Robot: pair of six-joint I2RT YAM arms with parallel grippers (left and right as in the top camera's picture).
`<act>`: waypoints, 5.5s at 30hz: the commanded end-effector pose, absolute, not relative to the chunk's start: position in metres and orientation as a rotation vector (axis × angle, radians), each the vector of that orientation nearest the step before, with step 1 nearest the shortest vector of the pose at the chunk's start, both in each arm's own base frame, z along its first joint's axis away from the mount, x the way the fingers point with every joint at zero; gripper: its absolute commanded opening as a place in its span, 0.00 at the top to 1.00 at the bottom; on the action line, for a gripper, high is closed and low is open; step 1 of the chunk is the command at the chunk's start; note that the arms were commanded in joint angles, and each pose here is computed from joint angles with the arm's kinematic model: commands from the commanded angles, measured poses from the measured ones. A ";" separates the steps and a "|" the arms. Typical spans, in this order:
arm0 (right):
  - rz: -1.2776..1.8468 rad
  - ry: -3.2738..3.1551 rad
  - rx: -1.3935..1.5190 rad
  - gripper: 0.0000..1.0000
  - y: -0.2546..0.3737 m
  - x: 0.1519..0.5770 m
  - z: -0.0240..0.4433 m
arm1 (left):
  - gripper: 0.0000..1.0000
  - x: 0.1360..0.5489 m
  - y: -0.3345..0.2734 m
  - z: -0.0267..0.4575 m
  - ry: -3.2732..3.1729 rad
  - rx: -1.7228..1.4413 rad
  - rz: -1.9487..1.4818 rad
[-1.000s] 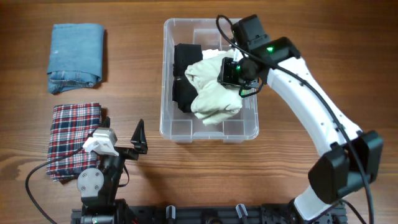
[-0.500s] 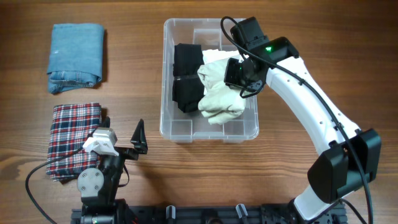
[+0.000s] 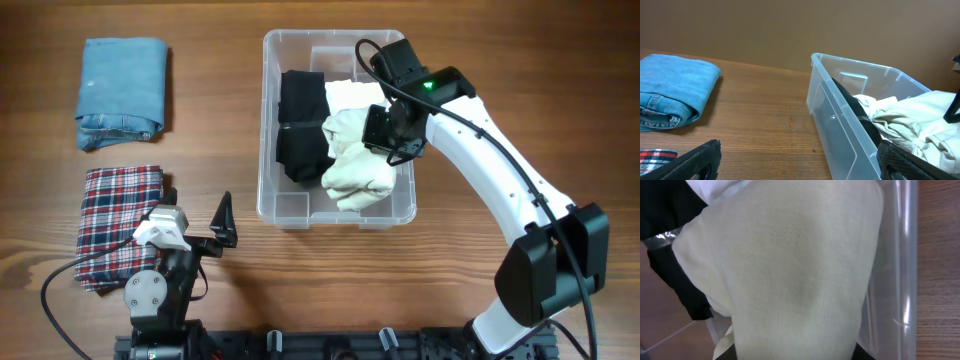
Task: Pack container
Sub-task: 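Press the cream cloth down beside the white t-shirt with the right gripper, then release the cream cloth and move the right gripper back right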
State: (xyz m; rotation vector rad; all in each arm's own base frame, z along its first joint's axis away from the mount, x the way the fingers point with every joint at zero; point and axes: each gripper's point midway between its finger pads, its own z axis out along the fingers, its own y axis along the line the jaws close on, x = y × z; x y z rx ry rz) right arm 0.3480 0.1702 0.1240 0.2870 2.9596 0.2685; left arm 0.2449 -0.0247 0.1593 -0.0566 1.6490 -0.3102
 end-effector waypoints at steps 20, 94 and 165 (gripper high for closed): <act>0.073 2.854 0.161 0.18 0.147 0.358 0.184 | 0.00 0.245 -0.021 0.156 1.654 -0.055 -0.283; 0.041 2.767 0.057 0.90 0.169 0.377 0.128 | 0.00 0.245 -0.022 0.156 1.655 -0.055 -0.283; -0.213 2.845 0.034 0.85 0.163 0.376 0.087 | 0.00 0.245 -0.021 0.156 1.655 -0.055 -0.283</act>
